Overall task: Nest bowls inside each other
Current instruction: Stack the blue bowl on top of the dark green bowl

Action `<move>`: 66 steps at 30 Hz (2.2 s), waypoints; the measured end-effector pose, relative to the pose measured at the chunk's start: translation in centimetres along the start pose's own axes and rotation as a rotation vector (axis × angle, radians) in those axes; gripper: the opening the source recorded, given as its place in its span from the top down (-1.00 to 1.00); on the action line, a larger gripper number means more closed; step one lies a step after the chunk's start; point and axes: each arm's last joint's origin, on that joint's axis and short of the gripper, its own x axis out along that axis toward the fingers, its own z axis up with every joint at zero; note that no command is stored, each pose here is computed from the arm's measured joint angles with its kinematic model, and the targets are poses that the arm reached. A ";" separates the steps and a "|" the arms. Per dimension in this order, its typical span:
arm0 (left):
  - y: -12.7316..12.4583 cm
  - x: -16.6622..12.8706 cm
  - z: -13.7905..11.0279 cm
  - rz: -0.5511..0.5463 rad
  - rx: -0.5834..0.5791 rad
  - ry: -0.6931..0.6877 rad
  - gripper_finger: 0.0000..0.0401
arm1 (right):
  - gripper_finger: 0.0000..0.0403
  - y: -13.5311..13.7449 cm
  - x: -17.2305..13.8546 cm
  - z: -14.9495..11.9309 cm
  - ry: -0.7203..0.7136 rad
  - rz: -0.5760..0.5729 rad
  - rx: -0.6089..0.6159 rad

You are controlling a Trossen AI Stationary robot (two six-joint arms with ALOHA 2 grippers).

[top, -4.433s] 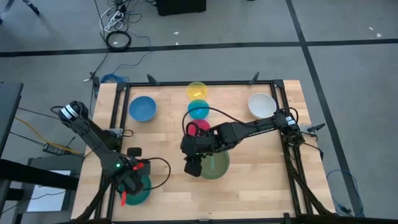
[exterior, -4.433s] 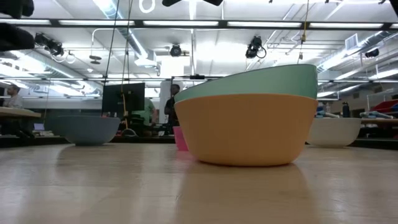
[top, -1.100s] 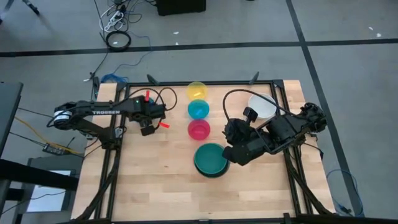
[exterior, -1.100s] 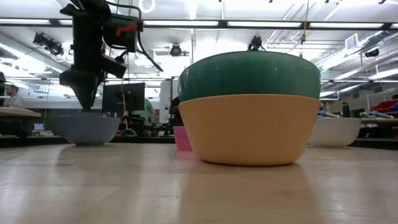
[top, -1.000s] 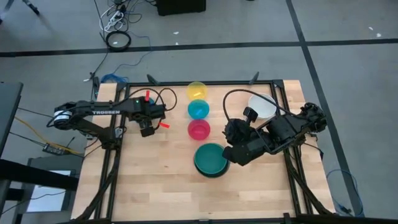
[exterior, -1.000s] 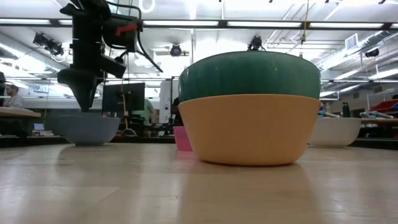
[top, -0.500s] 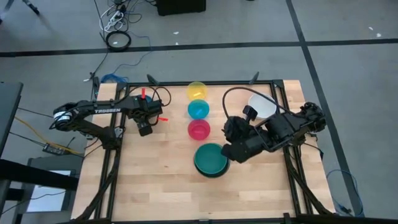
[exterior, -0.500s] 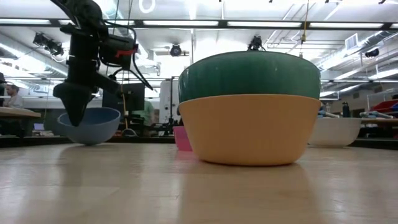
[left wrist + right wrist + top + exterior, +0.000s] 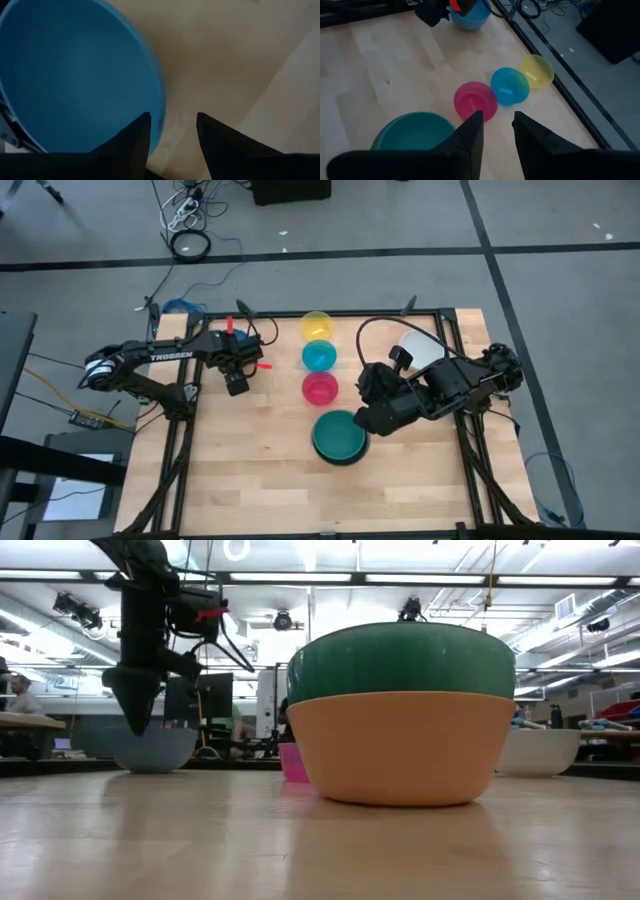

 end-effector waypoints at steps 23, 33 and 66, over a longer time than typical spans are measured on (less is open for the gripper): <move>0.2 -2.1 2.5 -0.106 0.060 -0.086 0.97 | 0.52 -0.6 0.4 0.4 0.003 -0.016 0.001; -4.9 -13.2 5.1 -0.448 0.276 -0.511 0.98 | 0.53 -5.9 -1.9 1.4 -0.072 -0.040 0.076; -21.5 -11.2 12.3 -0.699 0.618 -0.464 0.67 | 0.52 -12.6 -5.4 1.2 -0.119 0.010 0.157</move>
